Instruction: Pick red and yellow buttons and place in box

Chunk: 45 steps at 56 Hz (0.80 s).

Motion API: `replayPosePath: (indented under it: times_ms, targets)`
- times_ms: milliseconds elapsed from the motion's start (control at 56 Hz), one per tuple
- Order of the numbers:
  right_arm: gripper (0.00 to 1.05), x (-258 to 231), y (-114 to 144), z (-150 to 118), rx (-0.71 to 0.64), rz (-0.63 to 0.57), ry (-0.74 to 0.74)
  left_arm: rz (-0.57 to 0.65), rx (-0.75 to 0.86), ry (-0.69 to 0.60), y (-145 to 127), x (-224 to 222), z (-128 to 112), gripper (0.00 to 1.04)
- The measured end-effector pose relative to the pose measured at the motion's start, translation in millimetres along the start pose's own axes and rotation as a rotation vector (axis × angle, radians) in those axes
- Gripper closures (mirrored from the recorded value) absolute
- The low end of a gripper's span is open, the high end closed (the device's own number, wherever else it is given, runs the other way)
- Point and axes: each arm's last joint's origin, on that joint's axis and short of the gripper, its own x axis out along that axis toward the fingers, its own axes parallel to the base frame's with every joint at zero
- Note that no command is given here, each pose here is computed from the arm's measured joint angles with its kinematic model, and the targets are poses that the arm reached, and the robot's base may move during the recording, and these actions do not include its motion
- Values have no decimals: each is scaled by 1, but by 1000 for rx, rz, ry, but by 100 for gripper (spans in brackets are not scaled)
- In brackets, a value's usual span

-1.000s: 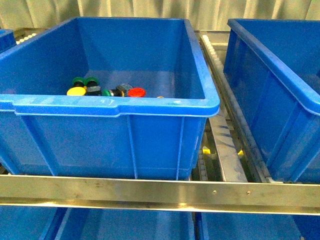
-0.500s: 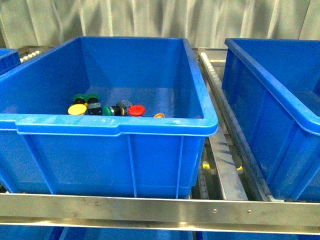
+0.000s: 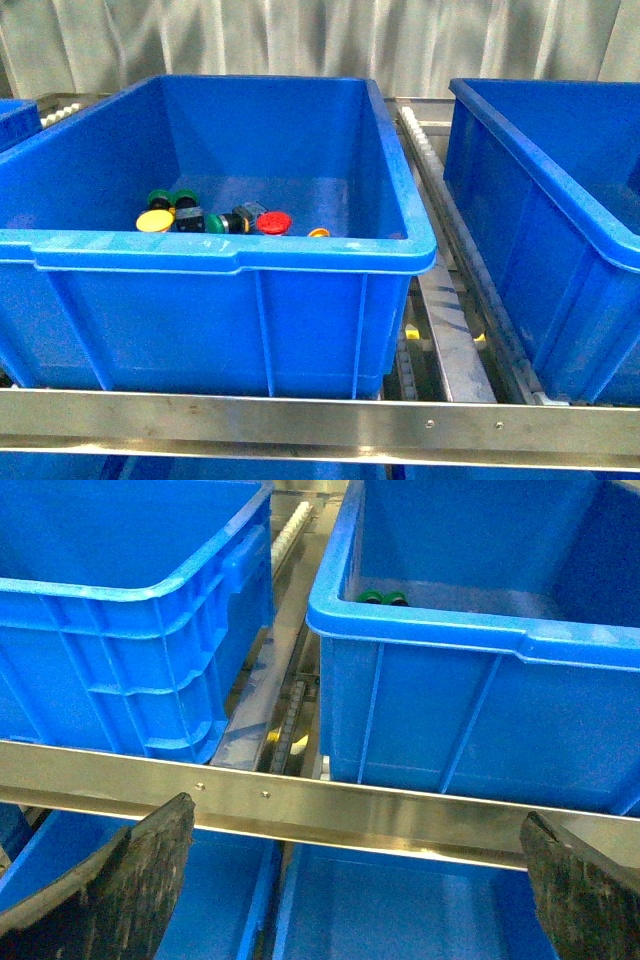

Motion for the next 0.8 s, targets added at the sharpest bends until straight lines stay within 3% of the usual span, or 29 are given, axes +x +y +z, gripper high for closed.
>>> replayPosePath:
  times_ms: [803]
  targets:
    - [7,0,0,0,0,0,0,0,0,0,0,0,0,8]
